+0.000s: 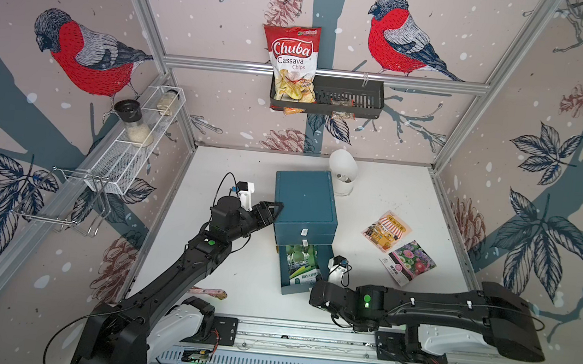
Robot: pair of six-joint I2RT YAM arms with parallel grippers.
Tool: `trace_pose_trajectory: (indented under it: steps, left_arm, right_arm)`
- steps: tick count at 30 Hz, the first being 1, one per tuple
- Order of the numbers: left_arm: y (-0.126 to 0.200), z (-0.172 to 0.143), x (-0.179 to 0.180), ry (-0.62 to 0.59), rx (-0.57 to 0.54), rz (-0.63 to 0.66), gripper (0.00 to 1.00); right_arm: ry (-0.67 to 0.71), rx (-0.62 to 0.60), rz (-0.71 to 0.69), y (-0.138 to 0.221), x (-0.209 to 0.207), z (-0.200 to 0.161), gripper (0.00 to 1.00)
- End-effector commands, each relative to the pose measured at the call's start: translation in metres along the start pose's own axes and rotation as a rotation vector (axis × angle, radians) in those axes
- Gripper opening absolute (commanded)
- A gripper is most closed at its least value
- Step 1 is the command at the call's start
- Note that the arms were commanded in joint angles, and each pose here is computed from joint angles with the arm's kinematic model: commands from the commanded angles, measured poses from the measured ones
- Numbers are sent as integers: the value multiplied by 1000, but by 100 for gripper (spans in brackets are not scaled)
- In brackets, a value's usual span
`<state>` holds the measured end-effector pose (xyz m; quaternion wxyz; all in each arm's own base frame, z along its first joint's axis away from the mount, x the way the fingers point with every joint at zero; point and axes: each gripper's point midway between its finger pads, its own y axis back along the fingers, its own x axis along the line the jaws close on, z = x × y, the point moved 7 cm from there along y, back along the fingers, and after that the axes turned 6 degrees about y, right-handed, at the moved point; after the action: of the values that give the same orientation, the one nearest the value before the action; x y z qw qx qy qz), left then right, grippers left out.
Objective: Take the seed bags out of the drawer
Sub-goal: Open the drawer in the storage box, then adjust the storage box at the center of the board.
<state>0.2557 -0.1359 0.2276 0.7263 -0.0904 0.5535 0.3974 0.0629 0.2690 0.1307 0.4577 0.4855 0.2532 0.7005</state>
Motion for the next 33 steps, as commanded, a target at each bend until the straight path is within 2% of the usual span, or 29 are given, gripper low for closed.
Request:
trace_pose_trajectory:
  steps: [1, 2, 4, 6, 10, 12, 17, 20, 29, 33]
  left_arm:
    - [3, -17, 30, 71, 76, 170, 55]
    - [3, -16, 28, 67, 76, 164, 55]
    - [4, -14, 23, 55, 76, 153, 57]
    - [6, -11, 15, 33, 70, 135, 58]
    - [12, -4, -8, -26, 49, 102, 60]
    - [16, -1, -17, -58, 41, 91, 62]
    - [19, -7, -30, -141, 67, 88, 62]
    - [20, -14, -30, -157, 94, 92, 62]
    - [22, -22, -17, -152, 103, 128, 61]
    - [22, -22, -18, -157, 105, 129, 61]
  right_arm:
    - [52, -31, -32, 12, -1, 4, 25]
    - [61, -59, -46, 20, -2, 7, 43]
    - [72, -115, -75, 37, -4, 18, 57]
    - [84, -180, -93, 54, -6, 32, 62]
    - [74, -293, -83, 76, -13, 62, 63]
    - [53, -305, -57, 77, -17, 79, 61]
    - [50, -353, 28, 76, -8, 120, 47]
    - [82, -369, 13, 72, 2, 136, 39]
    - [134, -367, 2, 41, 12, 165, 22]
    - [151, -364, -20, 30, 17, 169, 19]
